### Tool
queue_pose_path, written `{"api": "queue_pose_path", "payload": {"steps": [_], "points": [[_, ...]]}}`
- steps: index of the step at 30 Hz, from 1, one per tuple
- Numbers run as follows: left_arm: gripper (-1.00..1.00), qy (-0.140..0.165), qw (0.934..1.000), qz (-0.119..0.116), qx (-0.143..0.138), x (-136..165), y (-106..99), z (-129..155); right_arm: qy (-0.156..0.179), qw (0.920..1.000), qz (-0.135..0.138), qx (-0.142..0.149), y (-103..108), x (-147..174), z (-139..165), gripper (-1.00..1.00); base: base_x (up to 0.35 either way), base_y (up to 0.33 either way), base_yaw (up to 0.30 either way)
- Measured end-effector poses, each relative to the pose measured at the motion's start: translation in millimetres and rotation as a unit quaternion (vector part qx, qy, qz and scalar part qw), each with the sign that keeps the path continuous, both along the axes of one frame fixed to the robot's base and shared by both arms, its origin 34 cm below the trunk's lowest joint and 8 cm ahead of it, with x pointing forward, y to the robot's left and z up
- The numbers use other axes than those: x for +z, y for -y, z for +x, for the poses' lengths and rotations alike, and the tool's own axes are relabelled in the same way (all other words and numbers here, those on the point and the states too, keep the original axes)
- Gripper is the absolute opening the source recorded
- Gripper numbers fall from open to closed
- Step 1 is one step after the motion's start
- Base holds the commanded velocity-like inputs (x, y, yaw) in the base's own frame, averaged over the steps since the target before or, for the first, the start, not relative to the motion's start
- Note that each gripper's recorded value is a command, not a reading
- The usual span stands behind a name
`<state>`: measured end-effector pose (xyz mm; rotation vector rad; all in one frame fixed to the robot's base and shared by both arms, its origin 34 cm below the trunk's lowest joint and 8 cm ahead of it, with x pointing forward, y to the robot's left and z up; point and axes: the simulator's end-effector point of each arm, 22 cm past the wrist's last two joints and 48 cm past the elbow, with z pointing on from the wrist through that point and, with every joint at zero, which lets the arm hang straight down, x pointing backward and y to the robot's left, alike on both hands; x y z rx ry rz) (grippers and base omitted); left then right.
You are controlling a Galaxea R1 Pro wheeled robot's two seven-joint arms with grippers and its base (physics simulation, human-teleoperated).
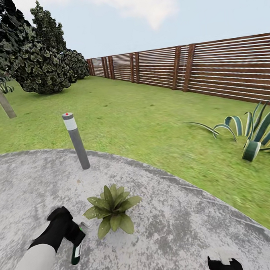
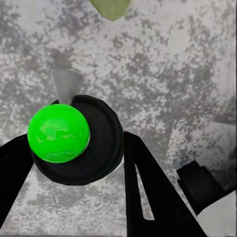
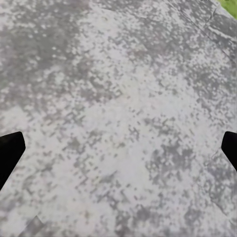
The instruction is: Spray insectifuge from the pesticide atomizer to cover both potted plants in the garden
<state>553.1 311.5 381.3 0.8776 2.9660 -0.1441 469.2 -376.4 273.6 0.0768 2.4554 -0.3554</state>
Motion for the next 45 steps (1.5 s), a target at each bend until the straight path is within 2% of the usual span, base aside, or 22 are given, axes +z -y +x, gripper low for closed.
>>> {"api": "queue_pose_path", "payload": {"steps": [2, 5, 8, 11, 14, 15, 17, 19, 23, 26, 29, 32, 34, 35, 37, 38, 41, 43, 45], "points": [[-1.00, -0.010, 0.9999, 0.000, 0.005, -0.1, 12.5, -1.4, 0.000, 1.0000, 0.000, 0.000, 0.3, 0.1, 0.0, 1.00, 0.000, 0.000, 0.000], [-1.00, -0.017, 0.9997, 0.009, -0.014, 1.8, 18.8, -1.3, 0.000, 1.0000, 0.000, 0.000, 0.2, -0.1, -0.2, 1.00, 0.000, 0.000, 0.000], [-1.00, -0.042, 0.9986, -0.004, -0.030, 3.0, 25.0, -12.9, 0.000, 1.0000, 0.000, 0.000, 0.4, 0.1, 0.0, 1.00, 0.000, 0.000, 0.000], [-1.00, -0.082, 0.9956, 0.001, -0.045, 5.7, 8.9, -32.4, 0.000, 1.0000, 0.000, 0.000, 0.4, 0.2, 0.2, 1.00, 0.000, 0.000, 0.000], [-1.00, -0.105, 0.9930, -0.014, -0.051, 7.7, 16.4, -43.2, 0.000, 1.0000, 0.000, 0.001, 0.1, 0.0, 0.1, 1.00, 0.000, 0.000, 0.000], [-1.00, -0.108, 0.9923, -0.023, -0.056, 7.8, 29.4, -44.1, 0.000, 1.0000, 0.000, 0.001, 0.0, -0.1, -0.1, 1.00, 0.000, 0.000, 0.000], [-1.00, -0.108, 0.9913, -0.031, -0.068, 8.4, 49.4, -42.8, -0.001, 1.0000, 0.000, 0.001, 0.5, -0.1, -0.2, 1.00, 0.000, 0.000, 0.000], [-1.00, -0.104, 0.9913, -0.036, -0.073, 11.7, 59.4, -38.0, -0.001, 1.0000, -0.001, 0.002, 0.6, -0.1, -0.2, 1.00, 0.000, 0.000, 0.000], [-1.00, -0.092, 0.9928, -0.029, -0.071, 19.8, 51.7, -25.4, -0.001, 1.0000, -0.001, 0.002, 0.7, -0.1, -0.2, 1.00, 0.000, 0.000, 0.000], [-1.00, -0.084, 0.9945, -0.009, -0.061, 27.4, 24.4, -14.8, -0.001, 1.0000, -0.001, 0.002, 1.5, 0.0, -0.2, 1.00, 0.000, 0.000, 0.000], [-1.00, -0.087, 0.9947, -0.004, -0.055, 29.8, 10.4, -15.4, -0.001, 1.0000, -0.001, 0.002, 1.8, 0.1, -0.2, 1.00, 0.000, 0.000, 0.000], [-1.00, -0.106, 0.9923, -0.027, -0.059, 36.9, 22.1, -20.1, -0.001, 1.0000, -0.001, 0.002, 1.9, 0.1, -0.3, 1.00, 0.000, 0.000, 0.000], [-1.00, -0.112, 0.9911, -0.029, -0.065, 48.4, 26.0, -14.0, -0.001, 1.0000, -0.001, 0.002, 2.0, 0.1, -0.3, 1.00, 0.000, 0.000, 0.000], [-1.00, -0.118, 0.9903, -0.022, -0.069, 56.6, 24.2, -9.8, -0.001, 1.0000, -0.001, 0.002, 1.9, 0.2, -0.2, 1.00, 0.000, 0.000, 0.000], [-1.00, -0.113, 0.9908, 0.007, -0.074, 64.8, 13.0, 1.2, -0.001, 1.0000, -0.001, 0.002, 1.9, 0.1, -0.2, 1.00, 0.000, 0.000, 0.000], [-1.00, -0.107, 0.9910, 0.024, -0.077, 71.9, 7.9, 10.5, -0.001, 1.0000, -0.001, 0.002, 1.9, 0.2, -0.2, 1.00, 0.000, 0.000, 0.000], [-1.00, -0.086, 0.9916, 0.049, -0.083, 92.3, 2.8, 36.1, -0.001, 1.0000, -0.001, 0.002, 2.0, 0.2, -0.2, 1.00, 0.000, 0.000, 0.000], [-1.00, -0.076, 0.9918, 0.052, -0.088, 101.0, 8.4, 47.3, -0.001, 1.0000, -0.002, 0.002, 2.0, 0.1, -0.3, 1.00, 0.000, 0.000, 0.000], [-1.00, -0.070, 0.9914, 0.043, -0.102, 104.7, 31.6, 53.8, -0.001, 1.0000, -0.001, 0.002, 1.9, 0.1, -0.3, 1.00, 0.000, 0.000, 0.000]]}}
